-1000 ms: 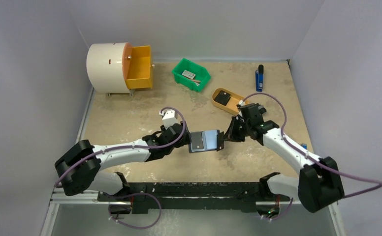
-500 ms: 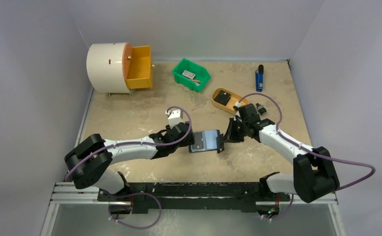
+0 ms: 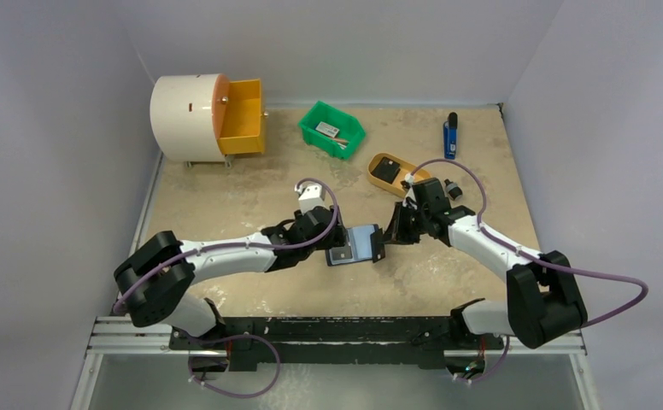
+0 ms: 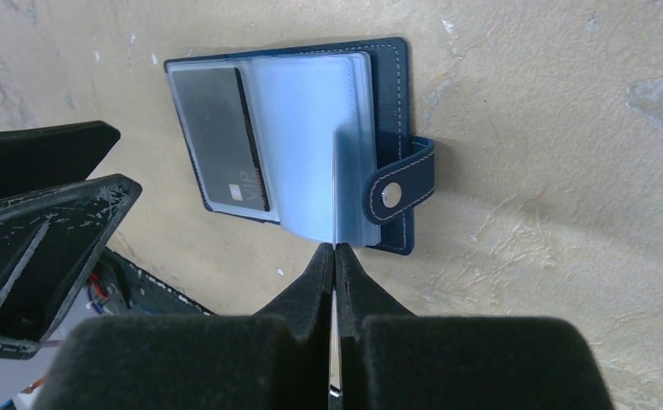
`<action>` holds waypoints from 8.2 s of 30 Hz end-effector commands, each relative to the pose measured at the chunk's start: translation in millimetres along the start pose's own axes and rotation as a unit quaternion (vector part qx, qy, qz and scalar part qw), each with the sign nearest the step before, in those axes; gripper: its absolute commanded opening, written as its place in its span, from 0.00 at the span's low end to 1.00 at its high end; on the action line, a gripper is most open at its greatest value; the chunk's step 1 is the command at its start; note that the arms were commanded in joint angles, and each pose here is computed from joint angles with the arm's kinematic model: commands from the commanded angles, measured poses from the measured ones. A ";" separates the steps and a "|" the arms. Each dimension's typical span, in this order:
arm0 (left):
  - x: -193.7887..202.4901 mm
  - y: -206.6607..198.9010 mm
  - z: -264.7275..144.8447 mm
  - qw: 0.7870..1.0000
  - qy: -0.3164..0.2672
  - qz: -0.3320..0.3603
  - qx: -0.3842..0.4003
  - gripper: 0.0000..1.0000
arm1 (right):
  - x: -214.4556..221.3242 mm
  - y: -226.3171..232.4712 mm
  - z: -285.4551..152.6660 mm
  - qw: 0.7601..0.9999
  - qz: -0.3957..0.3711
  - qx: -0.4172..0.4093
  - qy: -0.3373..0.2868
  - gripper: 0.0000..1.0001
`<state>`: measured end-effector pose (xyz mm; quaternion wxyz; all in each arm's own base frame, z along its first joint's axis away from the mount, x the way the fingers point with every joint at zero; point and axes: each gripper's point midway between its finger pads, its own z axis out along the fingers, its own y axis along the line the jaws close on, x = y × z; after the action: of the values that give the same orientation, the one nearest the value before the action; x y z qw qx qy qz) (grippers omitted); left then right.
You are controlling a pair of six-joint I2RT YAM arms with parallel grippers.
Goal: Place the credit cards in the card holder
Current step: Turn over the card slot in the card holder, then insert the credit card into the card holder.
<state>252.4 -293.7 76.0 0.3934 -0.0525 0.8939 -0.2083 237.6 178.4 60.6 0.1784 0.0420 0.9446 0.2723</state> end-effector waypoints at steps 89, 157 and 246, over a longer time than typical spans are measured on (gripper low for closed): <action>26.5 -28.1 46.1 0.990 0.037 0.120 -0.065 0.15 | 28.6 0.0 -8.1 0.999 -0.002 -0.034 0.019 0.00; 27.5 25.3 23.7 0.992 0.026 0.075 -0.094 0.07 | 23.0 59.2 8.1 0.996 -0.032 -0.086 0.017 0.00; 24.1 30.2 15.4 0.993 0.022 0.064 -0.099 0.00 | 13.0 37.4 68.0 0.990 0.042 -0.128 0.029 0.00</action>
<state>245.1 -275.8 30.9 0.3719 -0.0183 0.9238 -0.0888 245.4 252.2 26.8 0.1235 0.0353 0.9008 0.4149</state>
